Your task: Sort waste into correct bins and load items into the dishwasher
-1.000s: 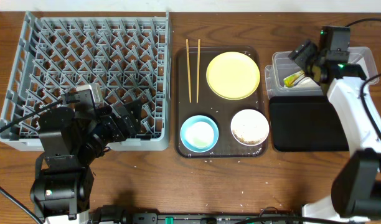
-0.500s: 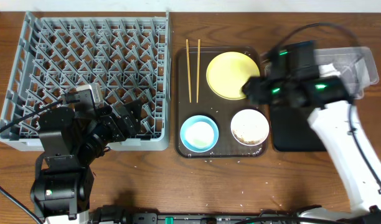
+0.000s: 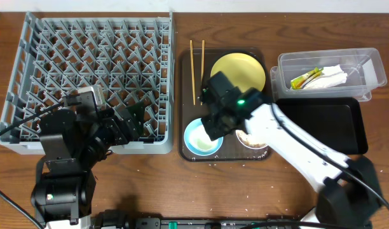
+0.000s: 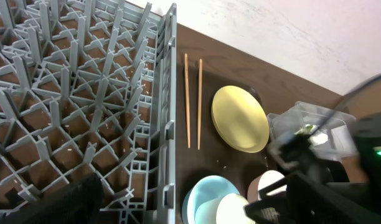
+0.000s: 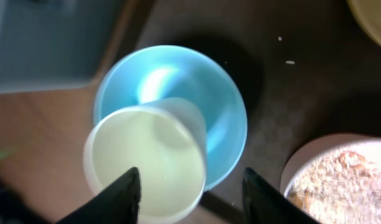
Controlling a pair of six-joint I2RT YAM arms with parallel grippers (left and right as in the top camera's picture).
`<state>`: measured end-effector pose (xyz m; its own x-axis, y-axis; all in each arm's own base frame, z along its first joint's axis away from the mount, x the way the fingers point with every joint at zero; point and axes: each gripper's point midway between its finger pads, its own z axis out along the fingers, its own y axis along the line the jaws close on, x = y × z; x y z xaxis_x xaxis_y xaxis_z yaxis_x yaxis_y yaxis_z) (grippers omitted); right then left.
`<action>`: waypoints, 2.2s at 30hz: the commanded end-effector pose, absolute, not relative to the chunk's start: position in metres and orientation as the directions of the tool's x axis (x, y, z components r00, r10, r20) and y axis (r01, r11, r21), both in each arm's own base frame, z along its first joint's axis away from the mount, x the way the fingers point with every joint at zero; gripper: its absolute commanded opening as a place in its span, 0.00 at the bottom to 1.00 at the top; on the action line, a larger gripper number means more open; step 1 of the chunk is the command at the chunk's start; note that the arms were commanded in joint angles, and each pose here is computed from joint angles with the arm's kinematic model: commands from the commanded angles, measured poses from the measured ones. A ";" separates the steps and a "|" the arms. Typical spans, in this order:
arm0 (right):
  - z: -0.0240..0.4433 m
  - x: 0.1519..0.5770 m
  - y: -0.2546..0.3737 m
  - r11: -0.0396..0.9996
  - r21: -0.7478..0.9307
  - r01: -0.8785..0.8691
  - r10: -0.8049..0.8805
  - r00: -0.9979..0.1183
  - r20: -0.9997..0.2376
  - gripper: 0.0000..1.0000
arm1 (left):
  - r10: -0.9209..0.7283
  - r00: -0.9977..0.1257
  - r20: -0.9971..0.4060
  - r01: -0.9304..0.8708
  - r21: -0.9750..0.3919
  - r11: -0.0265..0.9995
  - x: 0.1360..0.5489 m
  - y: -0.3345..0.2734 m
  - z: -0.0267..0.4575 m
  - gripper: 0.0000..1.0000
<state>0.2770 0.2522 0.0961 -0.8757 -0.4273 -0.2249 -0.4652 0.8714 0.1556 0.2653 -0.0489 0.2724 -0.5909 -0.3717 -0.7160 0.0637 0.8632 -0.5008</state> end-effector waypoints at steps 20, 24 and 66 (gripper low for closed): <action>0.179 0.313 0.236 0.875 0.196 -0.443 -0.299 -0.812 -0.501 0.01 | -0.336 -0.678 -0.654 0.286 -0.656 0.698 0.259 -0.098 0.293 0.95; 0.220 0.327 0.240 0.771 0.322 -0.550 -0.266 -0.737 -0.621 0.01 | -0.323 -0.708 -0.627 0.406 -0.737 0.541 0.258 -0.121 0.318 0.95; 0.326 0.259 0.296 -0.012 0.512 -0.859 -0.228 -0.496 -0.838 0.87 | -0.067 -0.788 -0.612 0.594 -0.784 0.181 0.212 -0.187 0.341 0.49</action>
